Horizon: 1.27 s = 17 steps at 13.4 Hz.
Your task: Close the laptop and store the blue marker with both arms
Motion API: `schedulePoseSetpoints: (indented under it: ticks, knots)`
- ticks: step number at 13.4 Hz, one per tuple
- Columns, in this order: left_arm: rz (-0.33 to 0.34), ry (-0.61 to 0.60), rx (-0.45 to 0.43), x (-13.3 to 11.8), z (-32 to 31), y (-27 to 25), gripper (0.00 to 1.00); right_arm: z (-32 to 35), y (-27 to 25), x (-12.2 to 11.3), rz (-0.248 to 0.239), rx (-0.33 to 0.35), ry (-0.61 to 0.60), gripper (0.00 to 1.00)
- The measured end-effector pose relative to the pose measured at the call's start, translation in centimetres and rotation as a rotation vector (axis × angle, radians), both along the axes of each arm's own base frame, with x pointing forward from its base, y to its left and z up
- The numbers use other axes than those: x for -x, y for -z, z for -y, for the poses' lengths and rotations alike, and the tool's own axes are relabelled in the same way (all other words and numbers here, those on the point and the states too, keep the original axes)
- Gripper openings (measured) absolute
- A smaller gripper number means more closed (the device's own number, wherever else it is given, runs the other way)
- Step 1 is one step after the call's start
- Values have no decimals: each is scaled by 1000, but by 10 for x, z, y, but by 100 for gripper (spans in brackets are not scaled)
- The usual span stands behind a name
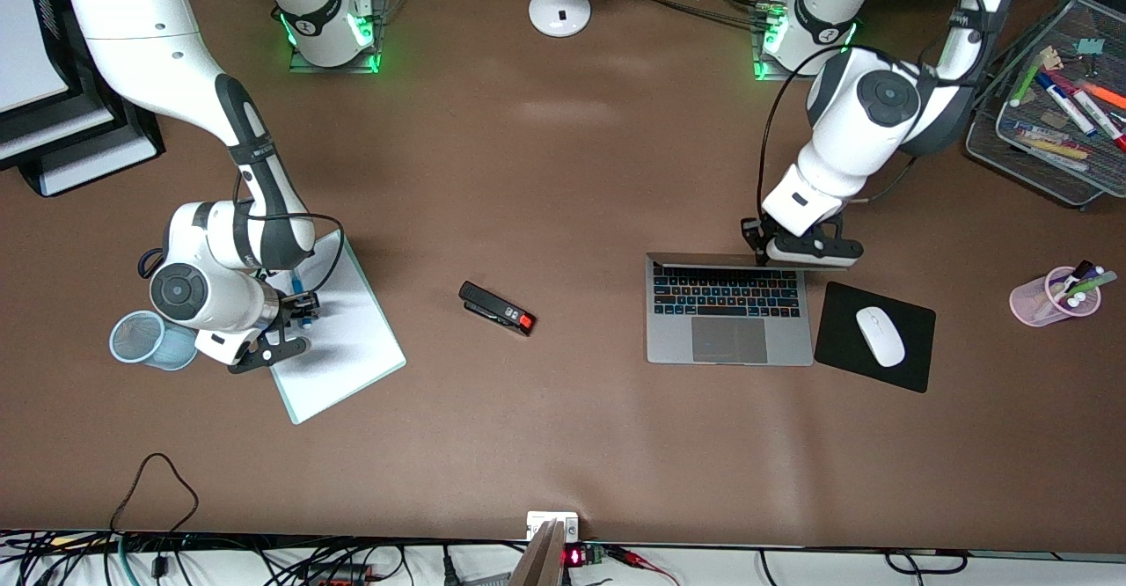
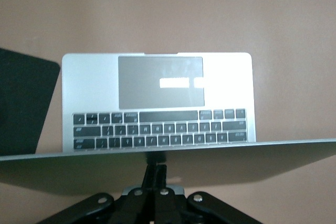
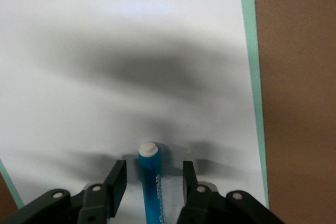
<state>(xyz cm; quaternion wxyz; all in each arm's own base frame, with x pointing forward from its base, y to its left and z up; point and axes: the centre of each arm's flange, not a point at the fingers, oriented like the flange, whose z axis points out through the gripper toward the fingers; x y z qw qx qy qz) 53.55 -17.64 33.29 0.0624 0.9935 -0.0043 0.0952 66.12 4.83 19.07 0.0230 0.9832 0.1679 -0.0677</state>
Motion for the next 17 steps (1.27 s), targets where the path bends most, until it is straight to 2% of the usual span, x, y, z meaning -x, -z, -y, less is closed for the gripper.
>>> schedulePoseSetpoints:
  ticks: [4, 8, 9, 12, 13, 17]
  knots:
    - [32, -14, 50, -18, 2, 28, 1, 0, 2, 0, -1, 0, -1, 46]
    - [14, -24, 82, -37, 5, 52, 1, 0, 3, 0, -2, 0, -1, 43]
    - [7, -26, 87, -41, 6, 58, 1, 0, 3, 0, -2, 0, -1, 38]
    - [-8, -9, 83, -48, 7, 75, 1, 0, 3, -1, 3, 0, -3, 35]
    - [-11, -4, 80, -50, 6, 80, 1, -1, 3, -1, 5, 0, -3, 26]
    - [-11, -14, 95, -53, 4, 102, 1, -1, 3, -2, 7, 0, -4, 20]
